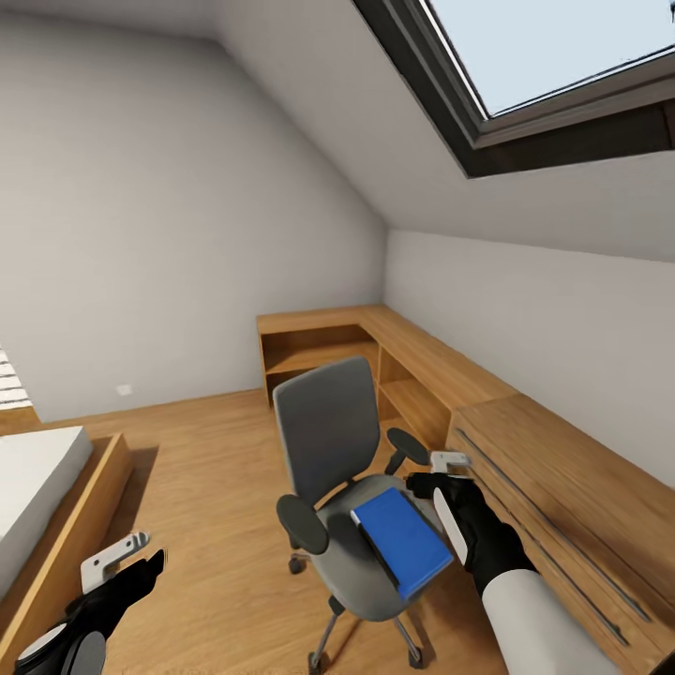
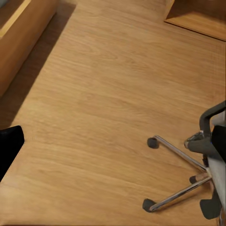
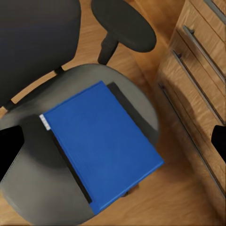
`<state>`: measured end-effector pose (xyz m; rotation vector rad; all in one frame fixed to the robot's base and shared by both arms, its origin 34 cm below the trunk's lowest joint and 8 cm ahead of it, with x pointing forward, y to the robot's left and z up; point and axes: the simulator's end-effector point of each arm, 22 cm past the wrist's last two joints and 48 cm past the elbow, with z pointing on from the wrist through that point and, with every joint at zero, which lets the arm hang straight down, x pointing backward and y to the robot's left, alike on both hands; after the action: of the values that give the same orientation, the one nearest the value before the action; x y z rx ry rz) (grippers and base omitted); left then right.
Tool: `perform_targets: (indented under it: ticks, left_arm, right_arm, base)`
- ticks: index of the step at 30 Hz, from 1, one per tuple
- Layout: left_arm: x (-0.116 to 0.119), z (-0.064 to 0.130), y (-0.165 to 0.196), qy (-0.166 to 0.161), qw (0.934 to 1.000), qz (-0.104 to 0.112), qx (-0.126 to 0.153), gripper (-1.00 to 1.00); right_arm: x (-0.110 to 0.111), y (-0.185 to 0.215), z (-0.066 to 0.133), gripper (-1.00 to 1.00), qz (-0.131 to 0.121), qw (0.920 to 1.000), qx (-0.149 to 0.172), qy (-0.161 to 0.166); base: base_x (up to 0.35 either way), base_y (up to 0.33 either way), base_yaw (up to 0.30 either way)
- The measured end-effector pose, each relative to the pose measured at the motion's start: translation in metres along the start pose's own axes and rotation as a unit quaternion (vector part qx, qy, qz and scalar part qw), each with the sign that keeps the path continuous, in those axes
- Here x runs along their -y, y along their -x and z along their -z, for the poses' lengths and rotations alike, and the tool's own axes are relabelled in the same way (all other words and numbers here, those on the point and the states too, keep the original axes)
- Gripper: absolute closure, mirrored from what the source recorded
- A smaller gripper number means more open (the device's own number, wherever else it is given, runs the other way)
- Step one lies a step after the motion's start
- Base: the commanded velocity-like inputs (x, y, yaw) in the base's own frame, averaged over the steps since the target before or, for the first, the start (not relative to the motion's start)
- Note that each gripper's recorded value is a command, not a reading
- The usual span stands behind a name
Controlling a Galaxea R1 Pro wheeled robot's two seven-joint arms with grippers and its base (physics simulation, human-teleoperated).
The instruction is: In the bedroom, organize the workspace by keeping the computer under the desk, ensuring the monitor is on the desk, placing the keyboard on the desk next to the monitor, placing the mouse on the desk next to the keyboard, moving the folder from the swivel chair onto the desk next to the mouse, stacking the notebook on top of the folder with the pen on top of the notebook, and positioning the swivel chair next to the desk.
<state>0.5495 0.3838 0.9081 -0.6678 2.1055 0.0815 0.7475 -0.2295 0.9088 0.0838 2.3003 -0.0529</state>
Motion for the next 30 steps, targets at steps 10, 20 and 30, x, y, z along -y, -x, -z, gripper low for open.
perform_targets:
  ticks: [10, 20, 30]
  left_arm:
    - [-0.0009, -0.0017, -0.0027, 0.002, 1.0, -0.001, -0.003, -1.0]
    - [-0.0005, -0.0018, -0.0027, 0.001, 1.0, -0.001, -0.003, -1.0]
    - [0.0002, -0.0018, -0.0028, 0.0, 1.0, -0.002, -0.003, -1.0]
  right_arm:
    - [0.0008, -0.0039, -0.003, -1.0, 0.0, 1.0, -0.004, -0.001]
    - [0.0016, -0.0043, -0.0034, -1.0, 0.0, 1.0, -0.004, -0.001]
    - [0.0022, -0.0044, -0.0035, -1.0, 0.0, 1.0, -0.004, -0.002]
  base:
    - [0.0, 0.0, 0.123]
    - [0.0, 0.0, 0.007]
    - [0.0, 0.0, 0.0]
